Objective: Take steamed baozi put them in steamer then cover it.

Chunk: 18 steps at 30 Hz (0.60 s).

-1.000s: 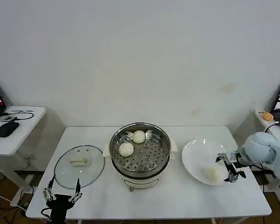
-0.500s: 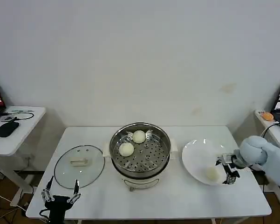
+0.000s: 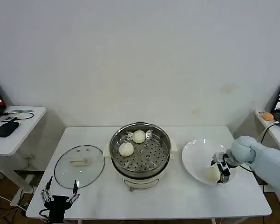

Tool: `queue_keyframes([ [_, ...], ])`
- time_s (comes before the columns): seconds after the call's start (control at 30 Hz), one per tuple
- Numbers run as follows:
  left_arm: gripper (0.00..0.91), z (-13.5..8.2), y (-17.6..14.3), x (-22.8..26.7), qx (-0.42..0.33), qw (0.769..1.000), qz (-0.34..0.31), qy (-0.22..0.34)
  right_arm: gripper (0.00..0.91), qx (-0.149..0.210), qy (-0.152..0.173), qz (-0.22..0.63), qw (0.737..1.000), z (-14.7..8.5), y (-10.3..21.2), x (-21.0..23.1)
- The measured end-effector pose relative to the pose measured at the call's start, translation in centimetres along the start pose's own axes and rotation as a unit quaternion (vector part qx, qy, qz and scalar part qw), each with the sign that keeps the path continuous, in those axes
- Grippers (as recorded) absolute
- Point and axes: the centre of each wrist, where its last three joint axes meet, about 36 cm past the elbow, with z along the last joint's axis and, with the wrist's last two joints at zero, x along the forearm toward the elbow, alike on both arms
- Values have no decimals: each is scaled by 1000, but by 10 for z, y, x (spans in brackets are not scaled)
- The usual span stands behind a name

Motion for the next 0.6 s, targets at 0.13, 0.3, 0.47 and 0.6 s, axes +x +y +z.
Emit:
queue_keyframes([
  [0.13, 907, 0, -1, 0, 1, 1000, -1, 1, 474, -3, 0, 0, 1000, -3, -3, -1],
  [0.3, 907, 0, -1, 0, 2, 1000, -1, 0, 484, -5, 0, 0, 1000, -4, -4, 1],
  [0.47, 907, 0, 0, 1, 0, 1000, -2, 0, 484, -7, 0, 3, 1000, -2, -5, 9],
  [0.6, 907, -1, 1, 2, 1, 1000, -3, -2, 494, -8, 0, 12, 1000, -1, -11, 27],
])
